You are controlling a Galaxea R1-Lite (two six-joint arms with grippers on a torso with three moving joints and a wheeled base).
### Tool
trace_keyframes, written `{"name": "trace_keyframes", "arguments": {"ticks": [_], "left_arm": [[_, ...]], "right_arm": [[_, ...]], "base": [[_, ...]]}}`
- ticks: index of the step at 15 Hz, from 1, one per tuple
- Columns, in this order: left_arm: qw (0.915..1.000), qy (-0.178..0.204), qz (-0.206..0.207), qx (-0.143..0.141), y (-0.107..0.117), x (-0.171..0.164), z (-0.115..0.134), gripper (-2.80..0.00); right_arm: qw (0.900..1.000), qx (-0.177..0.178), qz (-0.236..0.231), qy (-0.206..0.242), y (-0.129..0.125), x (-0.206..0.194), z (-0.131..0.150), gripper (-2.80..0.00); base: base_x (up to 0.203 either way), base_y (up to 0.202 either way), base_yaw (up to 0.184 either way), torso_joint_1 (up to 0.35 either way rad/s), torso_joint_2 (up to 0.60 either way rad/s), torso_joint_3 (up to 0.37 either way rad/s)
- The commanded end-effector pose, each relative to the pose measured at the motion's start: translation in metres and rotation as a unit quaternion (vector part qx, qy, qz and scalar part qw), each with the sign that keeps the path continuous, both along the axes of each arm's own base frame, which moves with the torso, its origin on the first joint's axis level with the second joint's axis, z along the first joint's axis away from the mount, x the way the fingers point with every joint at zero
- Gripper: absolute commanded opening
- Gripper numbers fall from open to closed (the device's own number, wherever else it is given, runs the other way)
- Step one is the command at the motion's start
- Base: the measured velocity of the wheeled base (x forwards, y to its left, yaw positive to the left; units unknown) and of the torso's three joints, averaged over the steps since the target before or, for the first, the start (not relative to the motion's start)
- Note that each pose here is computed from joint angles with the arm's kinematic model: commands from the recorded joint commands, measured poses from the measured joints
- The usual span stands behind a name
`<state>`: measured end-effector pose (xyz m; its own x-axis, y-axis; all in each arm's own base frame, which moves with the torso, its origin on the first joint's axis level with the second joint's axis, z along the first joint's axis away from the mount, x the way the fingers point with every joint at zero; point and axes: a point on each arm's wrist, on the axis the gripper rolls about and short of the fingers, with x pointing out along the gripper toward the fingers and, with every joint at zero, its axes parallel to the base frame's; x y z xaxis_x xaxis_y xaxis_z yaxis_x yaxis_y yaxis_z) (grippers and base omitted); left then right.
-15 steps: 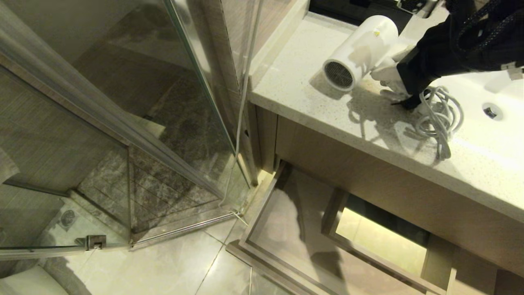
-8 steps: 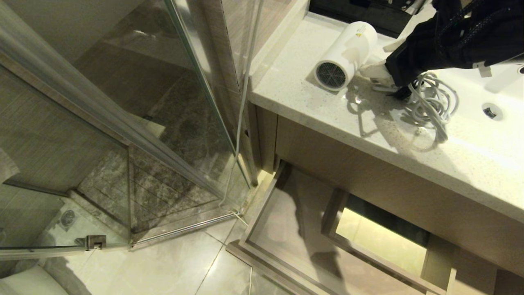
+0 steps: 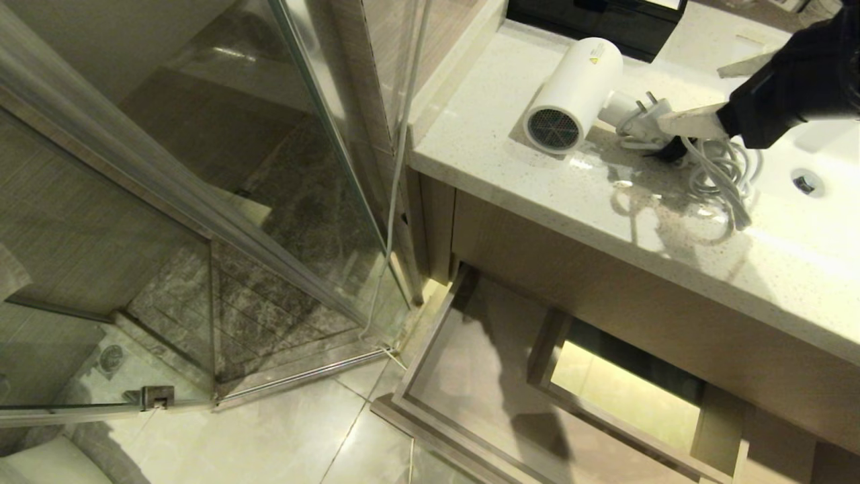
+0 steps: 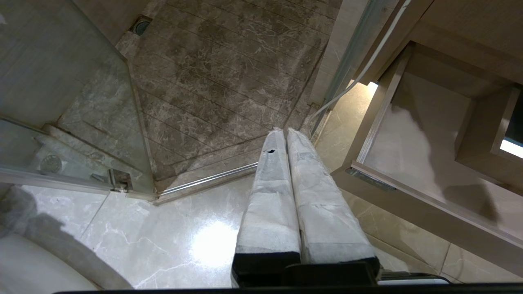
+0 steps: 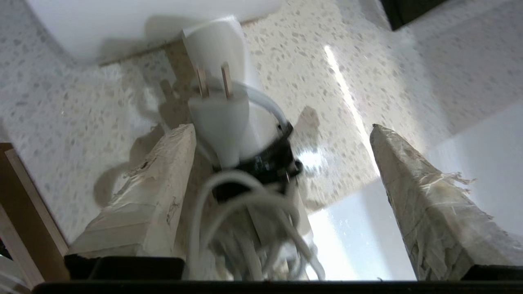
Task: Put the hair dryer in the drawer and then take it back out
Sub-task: Close the drawer
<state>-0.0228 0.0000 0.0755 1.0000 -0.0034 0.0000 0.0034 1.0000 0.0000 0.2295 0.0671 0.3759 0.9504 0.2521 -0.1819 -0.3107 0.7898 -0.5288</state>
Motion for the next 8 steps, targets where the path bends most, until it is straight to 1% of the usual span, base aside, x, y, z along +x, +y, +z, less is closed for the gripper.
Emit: {"name": "trace_keyframes", "arguments": {"ticks": [1,2,6,8], "left_arm": [[1.0000,0.001,0.000,0.000,0.000,0.000,0.000,-2.80],[1.0000,0.001,0.000,0.000,0.000,0.000,0.000,-2.80],[1.0000,0.001,0.000,0.000,0.000,0.000,0.000,-2.80],[1.0000,0.001,0.000,0.000,0.000,0.000,0.000,-2.80]], "right_arm": [[0.999,0.010,-0.006,-0.033,-0.016,-0.042,0.013,0.00],[0.999,0.011,-0.006,-0.038,-0.019,-0.052,0.012,-2.80],[0.998,0.012,-0.011,-0.058,-0.030,-0.090,0.006,-2.80],[0.997,0.018,-0.021,-0.077,-0.037,-0.109,0.000,-2.80]], "base": [[0.000,0.000,0.000,0.000,0.00,0.000],[0.000,0.000,0.000,0.000,0.00,0.000],[0.000,0.000,0.000,0.000,0.00,0.000],[0.000,0.000,0.000,0.000,0.00,0.000]]}}
